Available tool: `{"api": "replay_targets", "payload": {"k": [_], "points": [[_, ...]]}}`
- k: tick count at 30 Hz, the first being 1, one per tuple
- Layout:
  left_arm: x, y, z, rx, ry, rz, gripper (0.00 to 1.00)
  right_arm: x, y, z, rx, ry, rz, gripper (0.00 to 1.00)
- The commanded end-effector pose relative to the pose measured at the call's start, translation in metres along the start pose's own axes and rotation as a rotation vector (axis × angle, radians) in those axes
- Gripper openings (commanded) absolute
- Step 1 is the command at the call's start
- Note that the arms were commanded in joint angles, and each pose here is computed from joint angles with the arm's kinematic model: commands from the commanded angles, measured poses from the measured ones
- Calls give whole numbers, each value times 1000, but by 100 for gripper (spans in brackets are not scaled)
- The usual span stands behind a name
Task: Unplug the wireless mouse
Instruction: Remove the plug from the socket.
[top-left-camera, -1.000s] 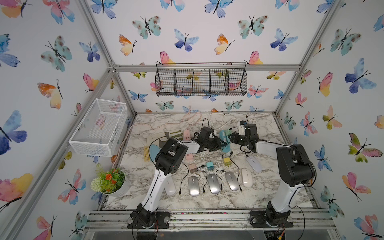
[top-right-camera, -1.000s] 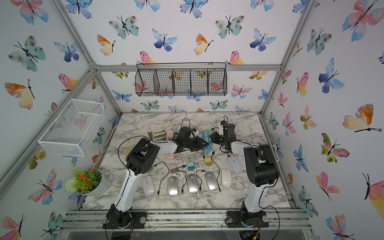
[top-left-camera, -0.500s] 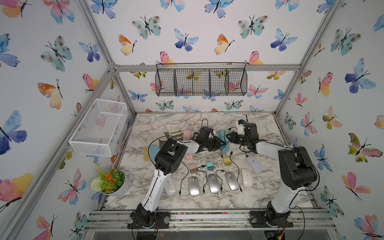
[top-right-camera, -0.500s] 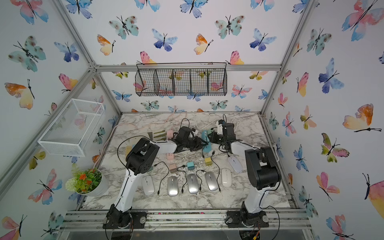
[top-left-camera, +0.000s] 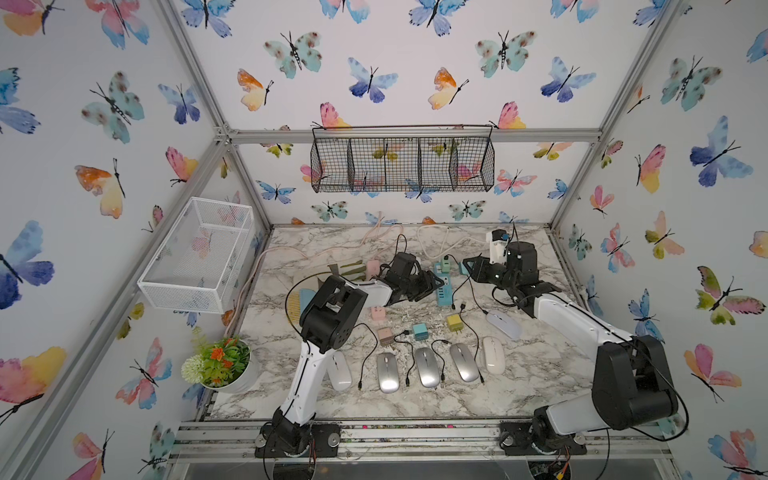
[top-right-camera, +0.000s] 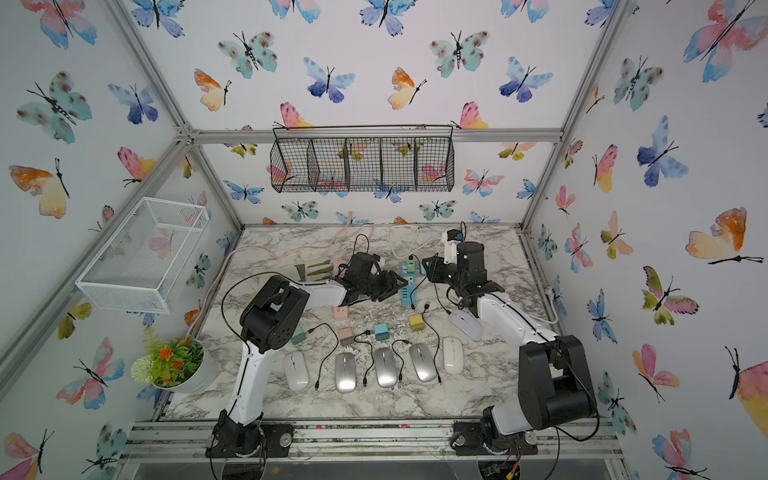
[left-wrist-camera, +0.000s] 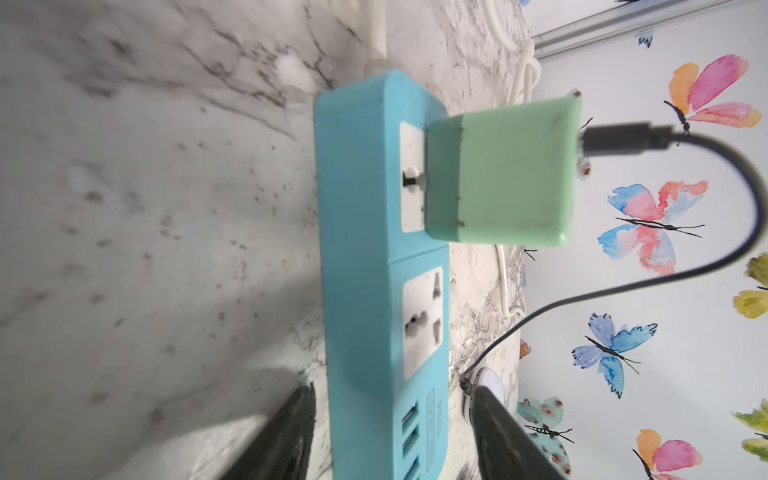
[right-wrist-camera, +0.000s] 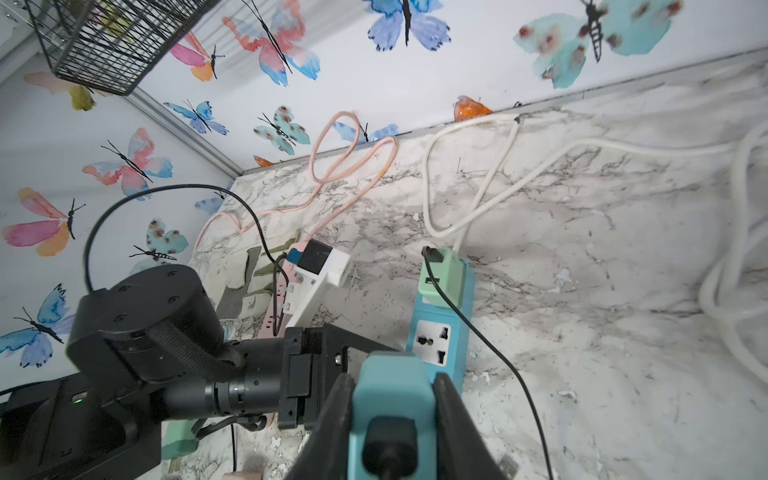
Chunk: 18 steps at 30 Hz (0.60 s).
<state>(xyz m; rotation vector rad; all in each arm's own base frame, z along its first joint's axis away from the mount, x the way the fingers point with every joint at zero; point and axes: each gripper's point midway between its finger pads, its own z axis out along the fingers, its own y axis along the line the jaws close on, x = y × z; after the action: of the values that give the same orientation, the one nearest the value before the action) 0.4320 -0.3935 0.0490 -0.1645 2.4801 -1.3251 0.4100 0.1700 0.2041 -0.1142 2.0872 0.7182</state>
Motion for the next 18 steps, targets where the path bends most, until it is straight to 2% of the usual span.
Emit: {"api": "replay_targets", "payload": {"k": [1,5,9,12,14,18], "points": [[17,48,-12,-191,21,-22,64,1,0,-14,27,0,-51,2],[11,26,-32,-172,-14,56,66,-14,12,-35,15,-67,-114,2],[5,-22,-67,-108,-75,231,71,-25,30,-61,-40,-160,-196,2],[3,-54,-97,-87,-137,383,90,-32,48,-79,-101,-219,-265,2],[3,-71,-119,-78,-184,460,98,-37,56,-89,-123,-252,-303,2],[0,-111,-168,-34,-291,631,98,-47,74,-107,-180,-314,-357,2]]}}
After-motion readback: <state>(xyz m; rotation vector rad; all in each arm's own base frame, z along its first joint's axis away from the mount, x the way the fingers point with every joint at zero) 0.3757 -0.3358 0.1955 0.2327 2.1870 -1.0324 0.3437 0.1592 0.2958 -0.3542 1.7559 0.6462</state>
